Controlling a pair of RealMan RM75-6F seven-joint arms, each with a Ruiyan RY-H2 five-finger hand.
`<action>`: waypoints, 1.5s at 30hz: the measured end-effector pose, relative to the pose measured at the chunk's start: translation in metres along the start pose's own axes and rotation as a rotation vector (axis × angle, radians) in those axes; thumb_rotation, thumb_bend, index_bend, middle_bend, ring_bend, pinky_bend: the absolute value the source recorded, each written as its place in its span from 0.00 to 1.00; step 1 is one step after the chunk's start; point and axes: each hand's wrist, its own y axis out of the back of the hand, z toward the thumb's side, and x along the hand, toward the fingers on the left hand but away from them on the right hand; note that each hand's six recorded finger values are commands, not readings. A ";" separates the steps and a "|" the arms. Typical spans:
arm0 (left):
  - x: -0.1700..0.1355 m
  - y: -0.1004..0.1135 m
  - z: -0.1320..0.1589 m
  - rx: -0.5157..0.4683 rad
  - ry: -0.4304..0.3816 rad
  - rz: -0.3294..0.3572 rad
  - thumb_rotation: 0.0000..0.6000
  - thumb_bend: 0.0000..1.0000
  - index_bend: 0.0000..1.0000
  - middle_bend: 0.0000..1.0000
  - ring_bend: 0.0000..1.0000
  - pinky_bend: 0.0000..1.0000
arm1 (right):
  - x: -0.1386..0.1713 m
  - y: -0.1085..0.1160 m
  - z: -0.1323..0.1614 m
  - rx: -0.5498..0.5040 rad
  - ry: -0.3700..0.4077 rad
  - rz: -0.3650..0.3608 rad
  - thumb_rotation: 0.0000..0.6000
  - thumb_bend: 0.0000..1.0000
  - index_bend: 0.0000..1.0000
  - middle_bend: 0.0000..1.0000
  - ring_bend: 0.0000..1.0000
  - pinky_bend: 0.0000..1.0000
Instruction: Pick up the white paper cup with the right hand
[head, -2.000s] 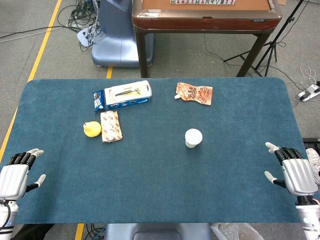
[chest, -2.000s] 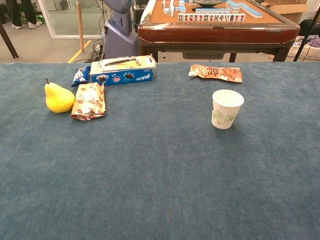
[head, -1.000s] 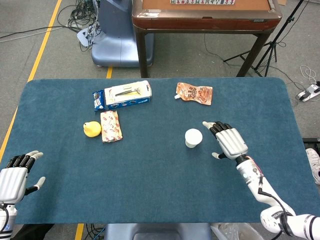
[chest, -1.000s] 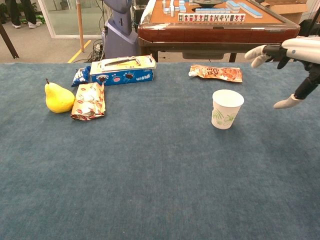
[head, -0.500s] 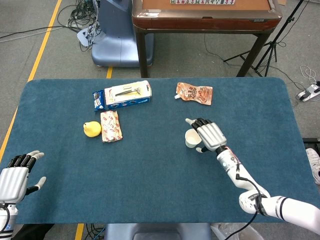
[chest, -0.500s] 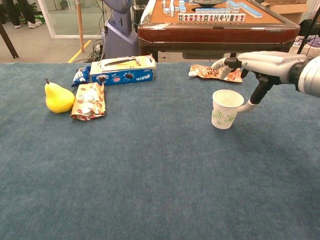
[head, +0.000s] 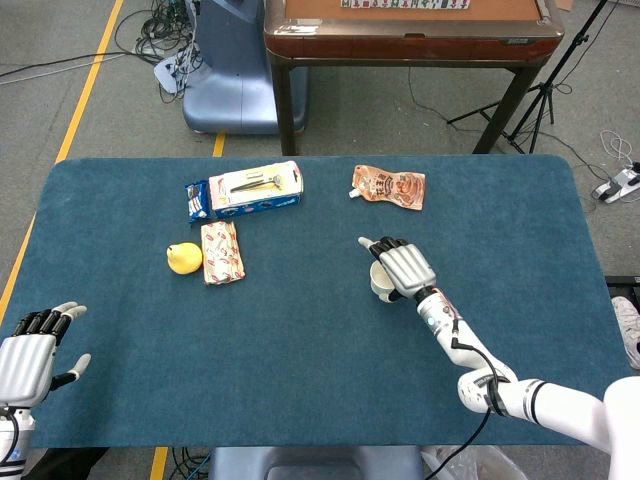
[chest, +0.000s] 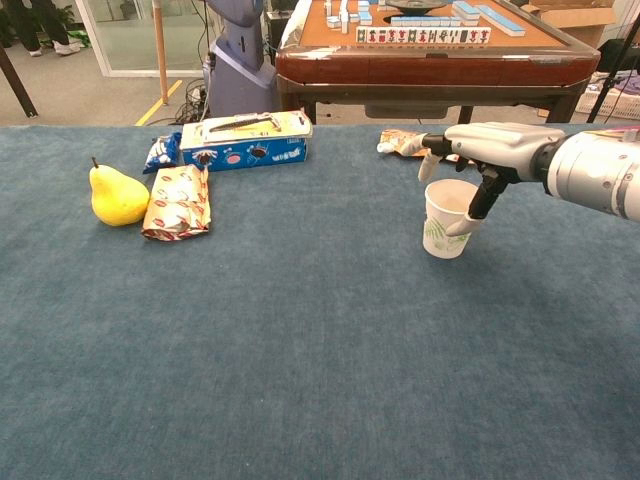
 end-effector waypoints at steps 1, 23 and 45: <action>0.000 0.000 0.000 0.000 0.000 0.000 1.00 0.20 0.25 0.22 0.21 0.18 | 0.000 -0.001 0.000 -0.001 0.000 0.001 1.00 0.07 0.10 0.26 0.15 0.23; 0.001 -0.003 -0.001 -0.001 0.000 -0.008 1.00 0.20 0.25 0.22 0.21 0.18 | 0.005 0.003 -0.007 -0.018 -0.018 -0.007 1.00 0.16 0.19 0.32 0.22 0.23; 0.000 -0.003 -0.001 -0.001 0.001 -0.011 1.00 0.20 0.25 0.22 0.21 0.18 | 0.020 0.016 -0.020 -0.009 -0.027 -0.031 1.00 0.25 0.32 0.39 0.30 0.34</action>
